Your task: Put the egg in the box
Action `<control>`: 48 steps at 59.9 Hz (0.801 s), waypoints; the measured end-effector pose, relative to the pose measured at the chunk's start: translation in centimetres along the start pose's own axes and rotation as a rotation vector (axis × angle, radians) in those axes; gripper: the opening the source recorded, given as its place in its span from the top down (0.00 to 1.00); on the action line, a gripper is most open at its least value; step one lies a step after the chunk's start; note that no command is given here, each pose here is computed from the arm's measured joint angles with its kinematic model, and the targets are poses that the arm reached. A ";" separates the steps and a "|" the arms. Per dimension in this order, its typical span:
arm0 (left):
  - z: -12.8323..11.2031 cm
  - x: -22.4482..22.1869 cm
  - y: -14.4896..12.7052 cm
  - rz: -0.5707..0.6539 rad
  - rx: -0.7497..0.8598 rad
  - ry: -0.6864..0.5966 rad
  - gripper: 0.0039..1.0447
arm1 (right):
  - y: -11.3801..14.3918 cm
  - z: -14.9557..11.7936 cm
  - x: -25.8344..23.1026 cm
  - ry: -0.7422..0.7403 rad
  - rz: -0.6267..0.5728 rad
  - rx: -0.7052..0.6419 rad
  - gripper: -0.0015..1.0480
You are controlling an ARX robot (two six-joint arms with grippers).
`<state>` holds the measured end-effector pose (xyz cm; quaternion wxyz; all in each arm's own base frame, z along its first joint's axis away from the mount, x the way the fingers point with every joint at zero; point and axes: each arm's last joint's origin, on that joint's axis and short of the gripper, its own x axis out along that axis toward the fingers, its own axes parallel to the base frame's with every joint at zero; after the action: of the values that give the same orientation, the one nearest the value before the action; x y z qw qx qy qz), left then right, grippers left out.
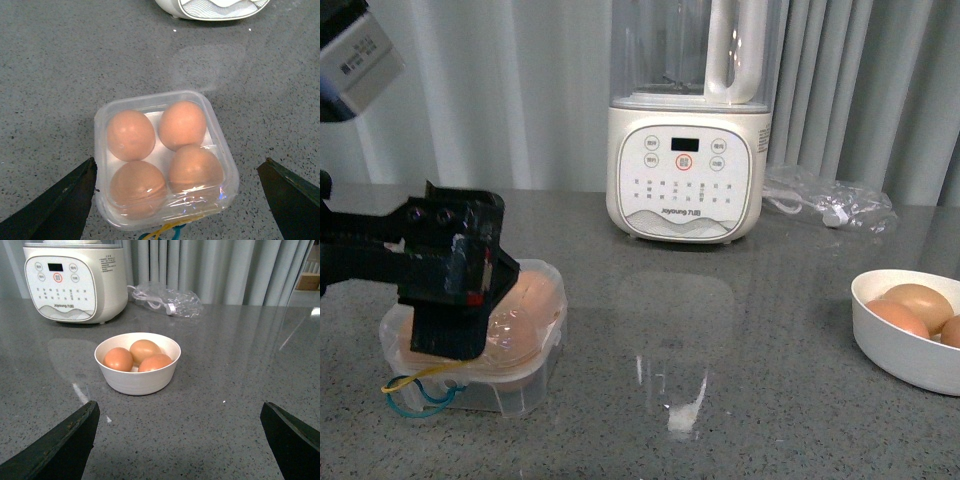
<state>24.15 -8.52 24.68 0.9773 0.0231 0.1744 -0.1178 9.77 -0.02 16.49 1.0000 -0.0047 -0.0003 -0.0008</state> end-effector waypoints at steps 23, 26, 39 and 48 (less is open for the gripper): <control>5.1 -4.9 3.1 0.100 -0.168 -0.182 0.06 | 0.0 0.0 0.0 0.000 0.000 0.000 0.07; 5.1 -5.6 3.5 0.129 -0.181 -0.189 0.06 | 0.0 0.0 0.0 0.000 0.000 0.000 0.07; 3.7 -9.1 5.7 0.261 -0.213 -0.195 0.06 | 0.0 0.0 0.0 0.000 0.000 0.000 0.07; 1.7 -11.7 7.1 0.347 -0.225 -0.175 0.06 | 0.0 0.0 0.0 0.000 0.000 0.000 0.07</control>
<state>15.76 0.79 30.33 0.9908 -0.0668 0.0945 0.0707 9.77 -0.02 16.49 1.0000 -0.0047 -0.0003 -0.0008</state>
